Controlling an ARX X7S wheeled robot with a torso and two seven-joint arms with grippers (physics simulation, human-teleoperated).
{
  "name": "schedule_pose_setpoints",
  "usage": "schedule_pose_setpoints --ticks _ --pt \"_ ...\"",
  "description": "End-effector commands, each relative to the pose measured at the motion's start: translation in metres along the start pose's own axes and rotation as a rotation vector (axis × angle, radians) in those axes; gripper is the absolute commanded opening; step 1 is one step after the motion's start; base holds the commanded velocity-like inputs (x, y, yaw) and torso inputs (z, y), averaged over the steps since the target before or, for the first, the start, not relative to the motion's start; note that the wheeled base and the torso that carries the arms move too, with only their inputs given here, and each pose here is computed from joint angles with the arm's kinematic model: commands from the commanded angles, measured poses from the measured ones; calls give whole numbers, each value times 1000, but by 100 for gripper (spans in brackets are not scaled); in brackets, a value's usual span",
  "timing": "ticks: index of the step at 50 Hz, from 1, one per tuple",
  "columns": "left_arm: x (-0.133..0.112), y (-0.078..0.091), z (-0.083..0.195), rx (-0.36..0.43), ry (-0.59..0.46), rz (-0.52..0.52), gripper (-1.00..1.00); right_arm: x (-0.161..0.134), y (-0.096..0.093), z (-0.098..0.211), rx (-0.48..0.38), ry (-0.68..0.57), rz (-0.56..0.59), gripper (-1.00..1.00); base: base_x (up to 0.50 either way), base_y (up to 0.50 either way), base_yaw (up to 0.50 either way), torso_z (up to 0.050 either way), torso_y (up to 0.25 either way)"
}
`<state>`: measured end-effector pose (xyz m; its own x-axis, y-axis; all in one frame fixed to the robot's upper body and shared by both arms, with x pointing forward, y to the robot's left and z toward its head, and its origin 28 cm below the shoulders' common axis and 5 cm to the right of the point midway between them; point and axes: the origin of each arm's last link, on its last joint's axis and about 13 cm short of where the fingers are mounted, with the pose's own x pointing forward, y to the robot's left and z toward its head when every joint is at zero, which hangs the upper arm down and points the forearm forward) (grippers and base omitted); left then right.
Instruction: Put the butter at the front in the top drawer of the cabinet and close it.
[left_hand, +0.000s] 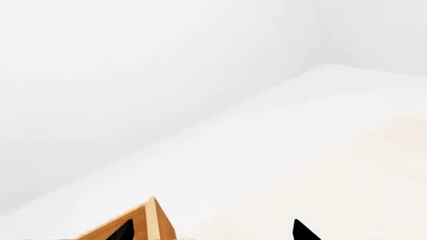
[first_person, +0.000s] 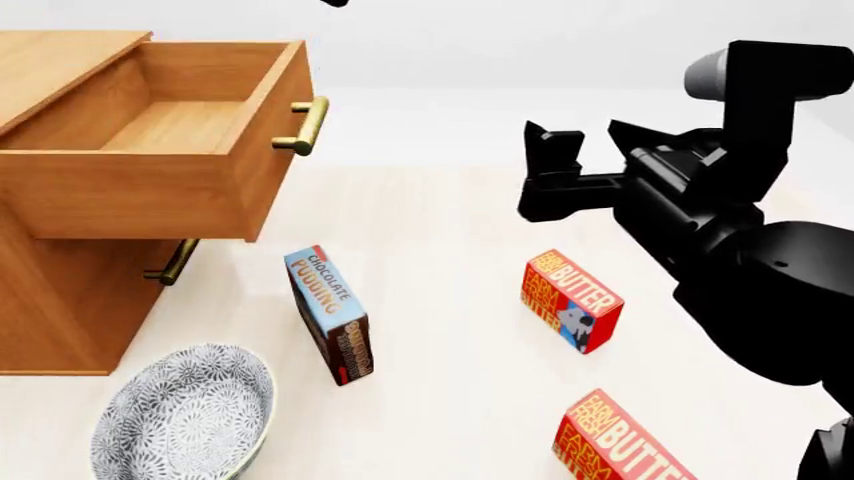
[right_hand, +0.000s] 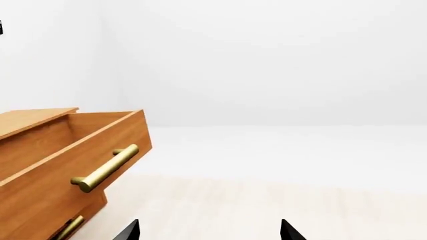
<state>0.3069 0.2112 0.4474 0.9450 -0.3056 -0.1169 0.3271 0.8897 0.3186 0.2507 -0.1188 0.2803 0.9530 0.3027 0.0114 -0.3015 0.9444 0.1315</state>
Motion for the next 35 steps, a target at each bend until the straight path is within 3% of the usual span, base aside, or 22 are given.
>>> schedule_pose_setpoints --ticks 1,7,12,20,24,30,35 --pt "-51 -13 -46 40 -386 228 100 -3 -1 0 3 -15 -5 100 0 0 0 0 0" --pt "-68 -23 -76 8 -557 315 100 -3 -1 0 5 -22 -8 100 0 0 0 0 0" --pt "-81 -34 -103 39 -685 405 100 -2 0 0 3 -25 -3 100 0 0 0 0 0" --pt "-93 -46 -146 33 -646 498 100 -2 -2 -3 10 -27 -10 100 0 0 0 0 0" --pt "-98 -51 -163 -23 -608 443 100 -2 -2 -2 8 -29 -13 100 0 0 0 0 0" --pt "-104 -56 -186 22 -600 443 100 -3 0 -1 4 -34 -13 100 0 0 0 0 0" --pt "-107 -60 -205 8 -591 444 100 -6 0 -1 3 -39 -19 100 0 0 0 0 0"
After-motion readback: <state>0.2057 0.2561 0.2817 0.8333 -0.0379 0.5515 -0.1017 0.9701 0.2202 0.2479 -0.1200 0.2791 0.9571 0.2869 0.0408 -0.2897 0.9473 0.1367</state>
